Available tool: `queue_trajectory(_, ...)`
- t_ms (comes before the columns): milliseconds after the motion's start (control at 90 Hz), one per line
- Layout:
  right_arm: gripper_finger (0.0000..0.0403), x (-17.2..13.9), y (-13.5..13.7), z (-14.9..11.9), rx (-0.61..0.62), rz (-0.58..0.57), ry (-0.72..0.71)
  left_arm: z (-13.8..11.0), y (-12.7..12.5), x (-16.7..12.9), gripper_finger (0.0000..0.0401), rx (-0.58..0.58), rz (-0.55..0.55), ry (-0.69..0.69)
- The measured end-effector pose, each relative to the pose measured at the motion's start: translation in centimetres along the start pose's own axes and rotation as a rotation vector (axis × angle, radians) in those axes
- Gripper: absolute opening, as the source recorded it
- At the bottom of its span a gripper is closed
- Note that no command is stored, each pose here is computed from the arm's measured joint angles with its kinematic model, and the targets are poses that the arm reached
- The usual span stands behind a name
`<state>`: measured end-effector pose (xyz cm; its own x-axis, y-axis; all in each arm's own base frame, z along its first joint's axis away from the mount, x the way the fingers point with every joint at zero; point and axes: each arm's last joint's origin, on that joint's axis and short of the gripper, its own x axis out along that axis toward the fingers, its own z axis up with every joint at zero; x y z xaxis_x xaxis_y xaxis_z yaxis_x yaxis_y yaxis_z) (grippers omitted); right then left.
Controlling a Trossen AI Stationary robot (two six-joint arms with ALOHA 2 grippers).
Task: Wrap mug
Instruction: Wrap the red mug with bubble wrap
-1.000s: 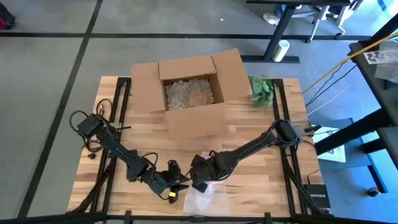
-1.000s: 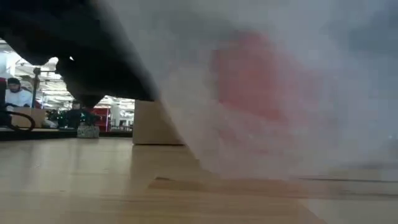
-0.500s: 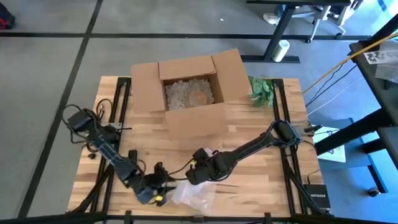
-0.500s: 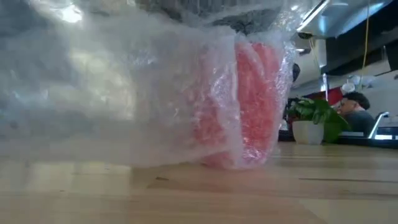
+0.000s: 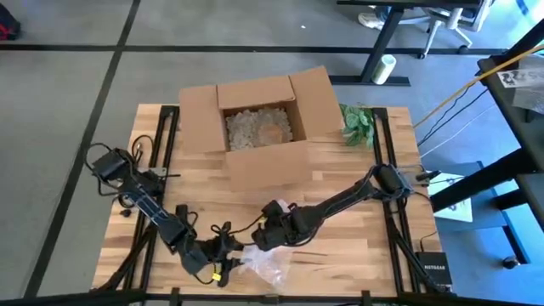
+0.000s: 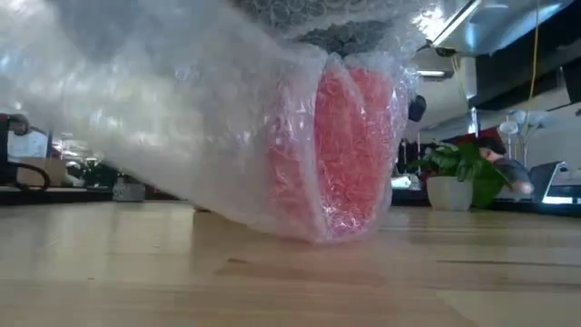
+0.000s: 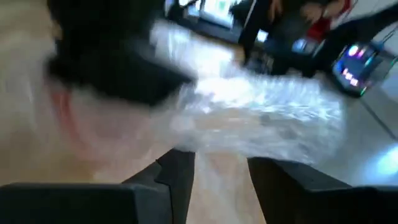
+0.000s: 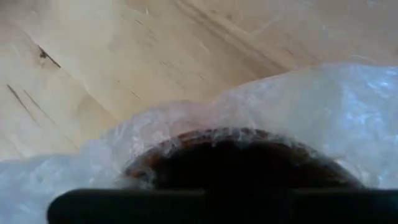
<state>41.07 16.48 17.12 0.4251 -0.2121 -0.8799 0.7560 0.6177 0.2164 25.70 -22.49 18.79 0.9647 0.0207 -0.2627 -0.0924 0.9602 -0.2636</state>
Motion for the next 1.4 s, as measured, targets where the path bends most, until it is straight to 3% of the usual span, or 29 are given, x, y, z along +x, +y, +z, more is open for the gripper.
queue_trajectory(211, 0.0000, -1.1, -0.1, 0.3, -0.019, 0.019, 0.025, -0.1, 0.4, 0.2, 0.0129, 0.012, 0.024, 0.014)
queue_trajectory(667, 0.0000, -7.7, -0.5, 1.9, -0.036, 0.134, 0.019, 0.0, 1.1, 0.8, 0.0129, 0.015, 0.053, 0.025)
queue_trajectory(1056, 0.0000, -14.6, 0.3, 0.4, -0.138, 0.201, -0.293, 1.3, 3.5, 2.8, 0.0129, -0.004, 0.146, -0.002)
queue_trajectory(1211, 0.0000, -14.4, 1.1, 0.0, -0.184, 0.278, -0.223, 1.5, 3.9, 3.1, 0.0129, -0.014, 0.151, 0.000)
queue_trajectory(1400, 0.0000, -10.9, 0.6, 0.0, -0.184, 0.160, -0.091, 1.5, 3.9, 3.1, 0.0129, -0.016, 0.145, 0.003)
